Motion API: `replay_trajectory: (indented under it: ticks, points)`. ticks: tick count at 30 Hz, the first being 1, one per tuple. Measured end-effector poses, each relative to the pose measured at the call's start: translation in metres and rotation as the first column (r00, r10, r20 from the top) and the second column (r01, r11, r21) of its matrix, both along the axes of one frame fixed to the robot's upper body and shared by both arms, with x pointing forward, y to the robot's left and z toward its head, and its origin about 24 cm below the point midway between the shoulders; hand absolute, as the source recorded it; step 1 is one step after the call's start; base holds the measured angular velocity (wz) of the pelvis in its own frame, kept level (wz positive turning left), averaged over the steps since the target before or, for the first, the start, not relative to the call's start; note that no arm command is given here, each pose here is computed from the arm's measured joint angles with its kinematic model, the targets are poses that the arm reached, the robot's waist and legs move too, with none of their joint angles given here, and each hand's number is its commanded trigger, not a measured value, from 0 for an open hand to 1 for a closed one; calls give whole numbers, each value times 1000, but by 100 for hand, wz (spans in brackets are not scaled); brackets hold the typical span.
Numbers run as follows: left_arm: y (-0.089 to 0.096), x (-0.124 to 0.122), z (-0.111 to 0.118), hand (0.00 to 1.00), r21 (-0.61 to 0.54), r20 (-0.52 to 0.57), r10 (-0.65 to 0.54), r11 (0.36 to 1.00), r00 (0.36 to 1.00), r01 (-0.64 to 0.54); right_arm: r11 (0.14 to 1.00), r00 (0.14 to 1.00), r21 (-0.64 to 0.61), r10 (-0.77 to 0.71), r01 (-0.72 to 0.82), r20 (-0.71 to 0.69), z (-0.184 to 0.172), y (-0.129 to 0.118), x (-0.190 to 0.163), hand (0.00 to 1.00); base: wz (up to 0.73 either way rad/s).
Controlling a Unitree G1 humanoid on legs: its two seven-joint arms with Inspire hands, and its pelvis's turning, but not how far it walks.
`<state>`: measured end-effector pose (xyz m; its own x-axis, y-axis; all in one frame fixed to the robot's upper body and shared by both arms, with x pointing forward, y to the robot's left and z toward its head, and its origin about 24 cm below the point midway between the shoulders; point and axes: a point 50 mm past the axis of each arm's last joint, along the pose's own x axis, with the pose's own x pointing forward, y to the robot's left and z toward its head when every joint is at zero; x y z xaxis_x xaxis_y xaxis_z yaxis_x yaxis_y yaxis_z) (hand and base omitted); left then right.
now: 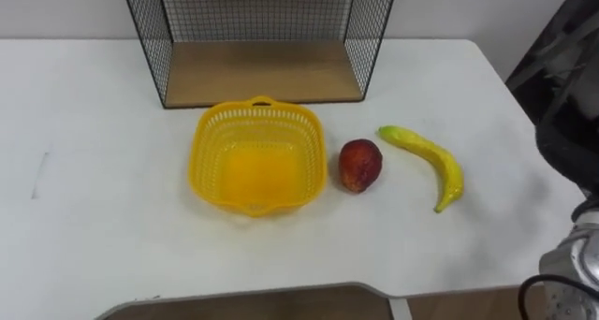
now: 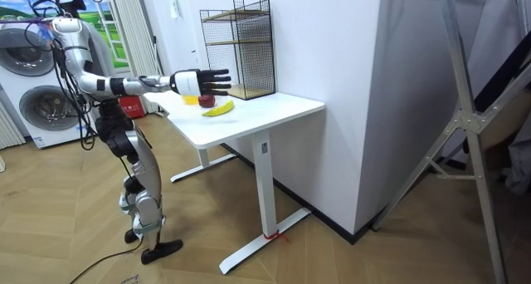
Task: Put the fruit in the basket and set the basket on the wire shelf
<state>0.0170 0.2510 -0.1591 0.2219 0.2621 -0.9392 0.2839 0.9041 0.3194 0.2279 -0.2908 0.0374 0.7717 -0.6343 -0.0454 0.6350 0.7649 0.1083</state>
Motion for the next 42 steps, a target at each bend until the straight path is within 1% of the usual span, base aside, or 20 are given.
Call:
replay_trajectory:
  ticks: [2,8,12,14,21,27,32,42]
  points:
    - [0,0,0,0,0,0,-1,1000,1000,1,995,995,-2,103,-103,-10,-3,10,4,0,0]
    - [0,4,0,0,1,11,-4,1000,1000,4,962,961,-8,272,-273,-56,-11,26,10,0,0]
    - [0,4,0,0,3,10,-4,1000,1000,4,918,920,-89,379,-388,-97,-7,33,16,0,0]
    - [1,1,0,0,4,4,-3,1000,1000,3,878,888,-148,438,-456,-137,-5,38,20,0,0]
    - [4,0,1,0,11,-3,-8,1000,1000,8,794,822,-225,515,-564,-243,-9,46,21,0,3]
    - [5,-1,1,0,17,-19,-22,1000,1000,22,739,768,-222,575,-636,-284,-14,56,21,0,3]
    - [5,4,2,0,19,-8,-30,999,1000,30,675,714,-248,606,-695,-351,-19,65,20,0,5]
    - [6,9,2,0,22,-1,-48,999,999,48,641,671,-233,613,-731,-418,-30,64,18,0,0]
